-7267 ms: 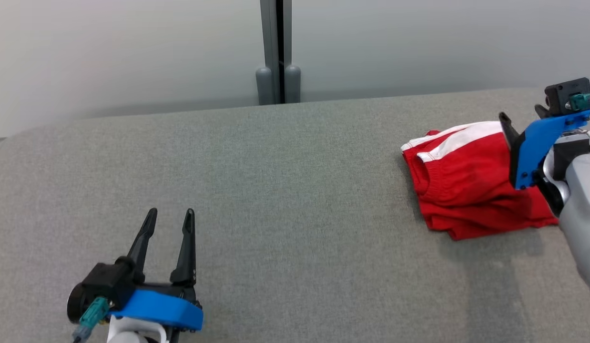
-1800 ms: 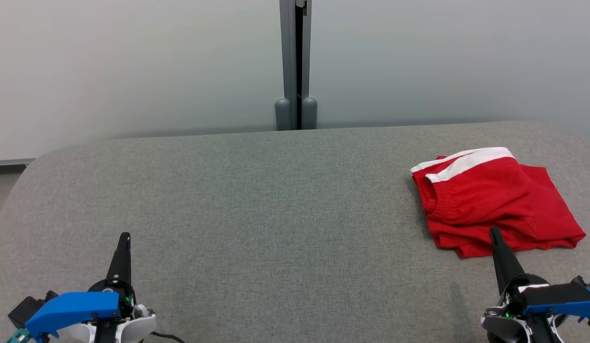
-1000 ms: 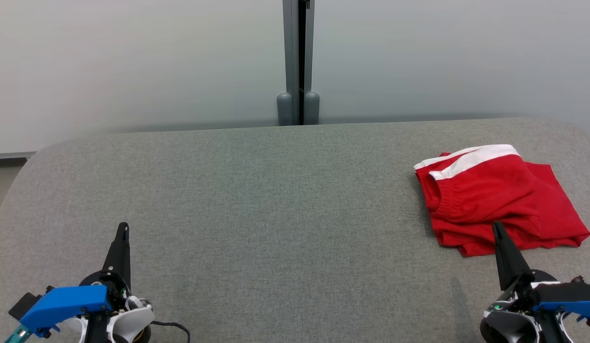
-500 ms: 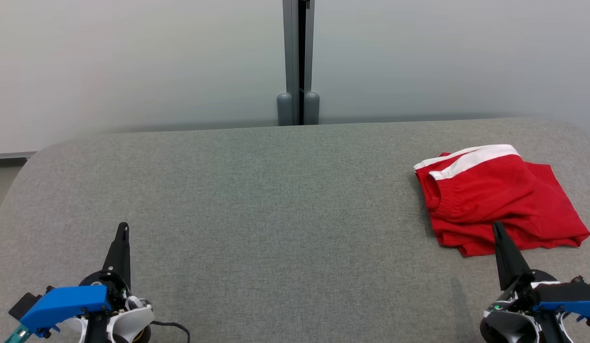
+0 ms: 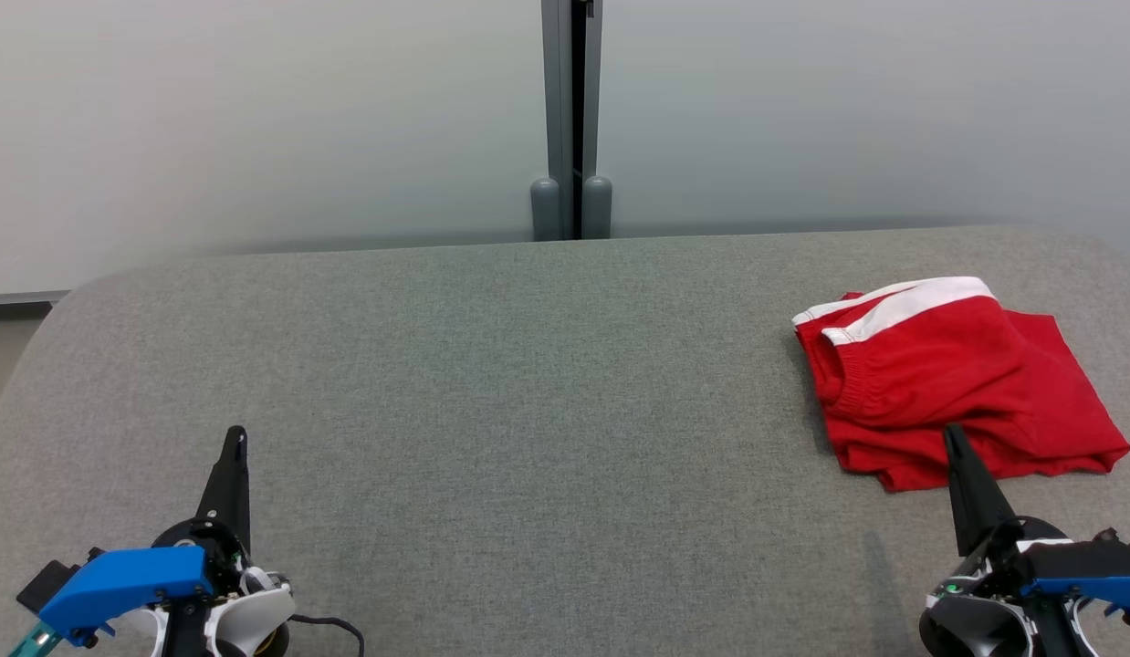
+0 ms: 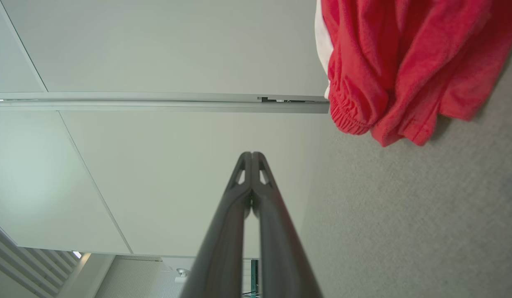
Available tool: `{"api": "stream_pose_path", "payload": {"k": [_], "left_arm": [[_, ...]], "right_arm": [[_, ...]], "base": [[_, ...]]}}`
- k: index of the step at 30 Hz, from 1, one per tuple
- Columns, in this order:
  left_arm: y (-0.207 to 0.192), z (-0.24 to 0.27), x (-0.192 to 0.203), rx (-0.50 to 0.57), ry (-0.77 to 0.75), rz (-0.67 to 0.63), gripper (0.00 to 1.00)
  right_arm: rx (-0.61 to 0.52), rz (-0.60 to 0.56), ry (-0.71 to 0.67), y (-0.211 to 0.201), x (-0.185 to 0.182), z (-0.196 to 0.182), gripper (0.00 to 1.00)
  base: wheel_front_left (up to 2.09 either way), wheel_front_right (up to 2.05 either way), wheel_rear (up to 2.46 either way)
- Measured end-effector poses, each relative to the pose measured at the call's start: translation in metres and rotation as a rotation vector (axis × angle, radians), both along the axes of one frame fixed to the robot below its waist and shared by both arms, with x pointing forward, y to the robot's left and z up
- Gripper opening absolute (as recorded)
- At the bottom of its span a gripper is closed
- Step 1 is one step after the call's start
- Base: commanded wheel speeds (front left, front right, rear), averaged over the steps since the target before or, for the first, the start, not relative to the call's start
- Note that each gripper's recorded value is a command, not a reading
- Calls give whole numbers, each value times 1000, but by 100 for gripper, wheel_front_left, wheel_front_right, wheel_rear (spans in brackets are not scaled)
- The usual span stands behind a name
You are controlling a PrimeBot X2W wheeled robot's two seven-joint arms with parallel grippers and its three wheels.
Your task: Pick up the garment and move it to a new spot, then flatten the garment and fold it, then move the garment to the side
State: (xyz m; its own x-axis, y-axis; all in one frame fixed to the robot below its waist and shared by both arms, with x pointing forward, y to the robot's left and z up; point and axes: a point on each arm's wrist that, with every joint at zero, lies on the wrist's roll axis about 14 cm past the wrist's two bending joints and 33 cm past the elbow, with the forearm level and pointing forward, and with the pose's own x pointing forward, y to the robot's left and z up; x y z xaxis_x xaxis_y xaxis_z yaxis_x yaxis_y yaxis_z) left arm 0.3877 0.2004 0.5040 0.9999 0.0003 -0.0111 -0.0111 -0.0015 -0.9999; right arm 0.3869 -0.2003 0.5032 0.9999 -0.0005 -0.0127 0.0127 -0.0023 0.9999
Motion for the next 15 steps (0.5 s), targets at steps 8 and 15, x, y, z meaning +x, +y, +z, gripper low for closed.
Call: {"api": "stream_pose_path", "payload": {"k": [8, 15], "left_arm": [[0, 0, 0, 0, 0, 0, 0], [0, 0, 0, 0, 0, 0, 0]], "right_arm": [[0, 0, 0, 0, 0, 0, 0], [0, 0, 0, 0, 0, 0, 0]], "base": [[0, 0, 0], [0, 0, 0]]}}
